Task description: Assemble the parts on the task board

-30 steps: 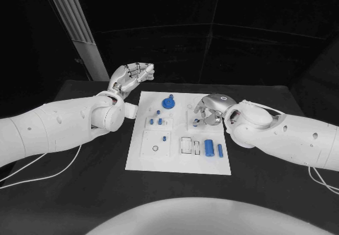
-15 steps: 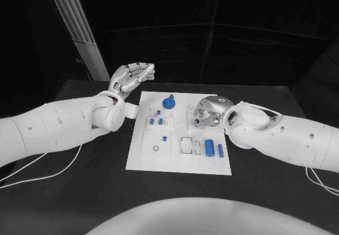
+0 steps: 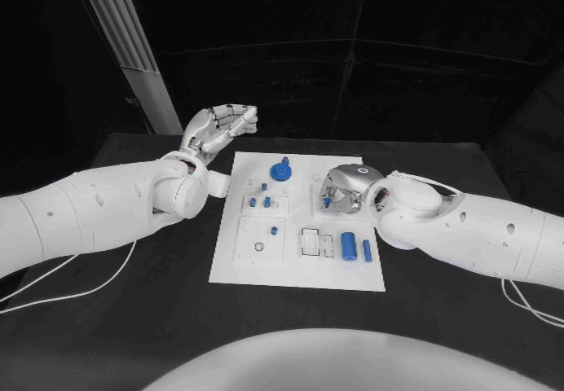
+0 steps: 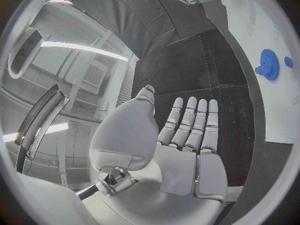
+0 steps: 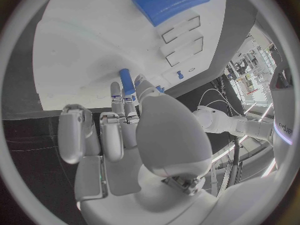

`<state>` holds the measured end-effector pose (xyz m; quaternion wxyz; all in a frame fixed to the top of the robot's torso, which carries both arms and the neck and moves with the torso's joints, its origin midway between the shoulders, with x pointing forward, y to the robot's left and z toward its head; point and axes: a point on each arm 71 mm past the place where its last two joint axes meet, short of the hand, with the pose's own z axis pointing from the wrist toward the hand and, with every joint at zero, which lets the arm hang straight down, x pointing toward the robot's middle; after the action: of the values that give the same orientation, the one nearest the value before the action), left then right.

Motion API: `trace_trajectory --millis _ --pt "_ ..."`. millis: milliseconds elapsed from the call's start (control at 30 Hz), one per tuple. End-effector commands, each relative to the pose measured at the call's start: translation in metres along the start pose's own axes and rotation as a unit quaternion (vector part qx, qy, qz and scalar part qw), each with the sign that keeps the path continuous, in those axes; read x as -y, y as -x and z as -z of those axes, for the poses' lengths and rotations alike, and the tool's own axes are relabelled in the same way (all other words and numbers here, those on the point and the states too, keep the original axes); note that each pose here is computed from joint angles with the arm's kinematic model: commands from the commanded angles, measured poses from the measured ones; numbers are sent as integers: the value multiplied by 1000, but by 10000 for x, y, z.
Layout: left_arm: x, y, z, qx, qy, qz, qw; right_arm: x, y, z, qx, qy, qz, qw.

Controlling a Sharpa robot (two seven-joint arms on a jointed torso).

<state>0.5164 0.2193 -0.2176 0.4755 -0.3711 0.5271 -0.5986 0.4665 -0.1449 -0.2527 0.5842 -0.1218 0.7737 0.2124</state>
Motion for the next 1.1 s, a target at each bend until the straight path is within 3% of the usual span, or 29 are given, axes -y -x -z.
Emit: trace_trajectory --millis 33,367,733,1100 --pt "155 -9 9 -4 -104 4 995 -7 -14 -4 -14 3 8 1000" --pt "155 -1 12 -3 -104 4 995 -18 -18 -5 -10 4 5 1000" --pt "156 18 23 -2 -104 3 995 -14 56 27 42 13 -17 999" --pt "152 23 18 -1 -103 2 995 17 203 211 92 23 -48 994"
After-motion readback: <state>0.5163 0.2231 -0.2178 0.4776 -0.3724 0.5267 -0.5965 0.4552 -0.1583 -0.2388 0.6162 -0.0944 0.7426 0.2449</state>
